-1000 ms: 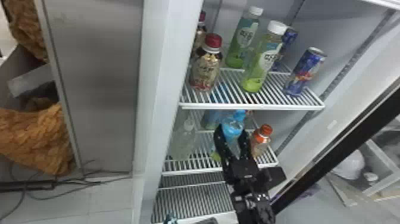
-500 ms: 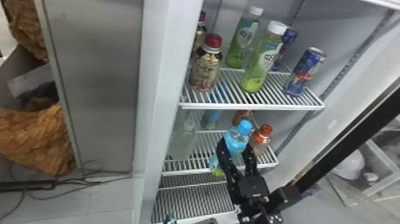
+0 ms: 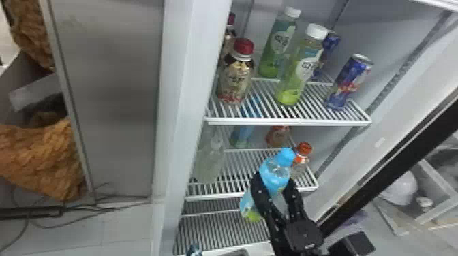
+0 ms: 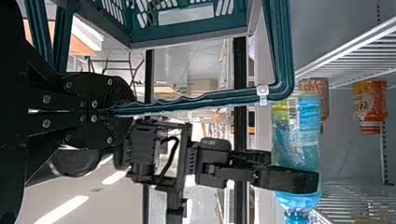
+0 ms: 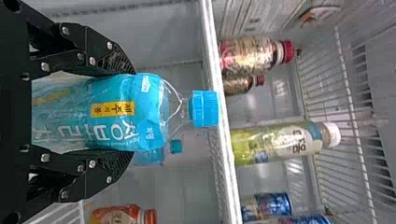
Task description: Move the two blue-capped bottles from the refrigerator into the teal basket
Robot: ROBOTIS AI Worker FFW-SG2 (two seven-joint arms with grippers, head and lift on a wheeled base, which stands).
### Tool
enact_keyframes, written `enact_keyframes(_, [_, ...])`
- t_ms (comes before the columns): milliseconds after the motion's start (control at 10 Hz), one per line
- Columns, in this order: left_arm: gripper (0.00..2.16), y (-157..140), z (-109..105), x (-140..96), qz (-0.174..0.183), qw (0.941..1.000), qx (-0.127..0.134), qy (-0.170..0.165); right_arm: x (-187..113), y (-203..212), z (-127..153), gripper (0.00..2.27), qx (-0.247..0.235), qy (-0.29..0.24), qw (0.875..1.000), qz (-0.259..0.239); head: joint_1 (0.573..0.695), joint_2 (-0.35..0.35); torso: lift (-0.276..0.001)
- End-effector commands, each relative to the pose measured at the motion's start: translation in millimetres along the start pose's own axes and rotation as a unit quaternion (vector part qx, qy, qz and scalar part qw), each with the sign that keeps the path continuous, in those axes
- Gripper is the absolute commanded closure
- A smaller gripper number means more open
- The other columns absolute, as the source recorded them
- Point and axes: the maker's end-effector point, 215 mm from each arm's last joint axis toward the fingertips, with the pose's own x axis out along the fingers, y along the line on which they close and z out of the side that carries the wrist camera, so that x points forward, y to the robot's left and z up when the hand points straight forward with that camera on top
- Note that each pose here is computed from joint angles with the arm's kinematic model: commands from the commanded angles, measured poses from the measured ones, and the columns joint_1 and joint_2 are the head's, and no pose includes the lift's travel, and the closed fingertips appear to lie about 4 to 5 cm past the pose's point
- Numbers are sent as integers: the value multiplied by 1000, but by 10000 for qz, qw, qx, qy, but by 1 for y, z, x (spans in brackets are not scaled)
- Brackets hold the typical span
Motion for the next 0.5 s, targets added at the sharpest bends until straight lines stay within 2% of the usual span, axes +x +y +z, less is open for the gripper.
enact_keyframes(0, [1136, 0, -1, 0, -1, 10000, -1, 8, -12, 9, 0, 631, 51, 173, 9998, 83, 695, -350, -139])
enact_keyframes(400, [1136, 1, -4, 0, 11, 10000, -16, 44, -33, 23, -9, 631, -10, 667, 9967, 462, 695, -350, -139])
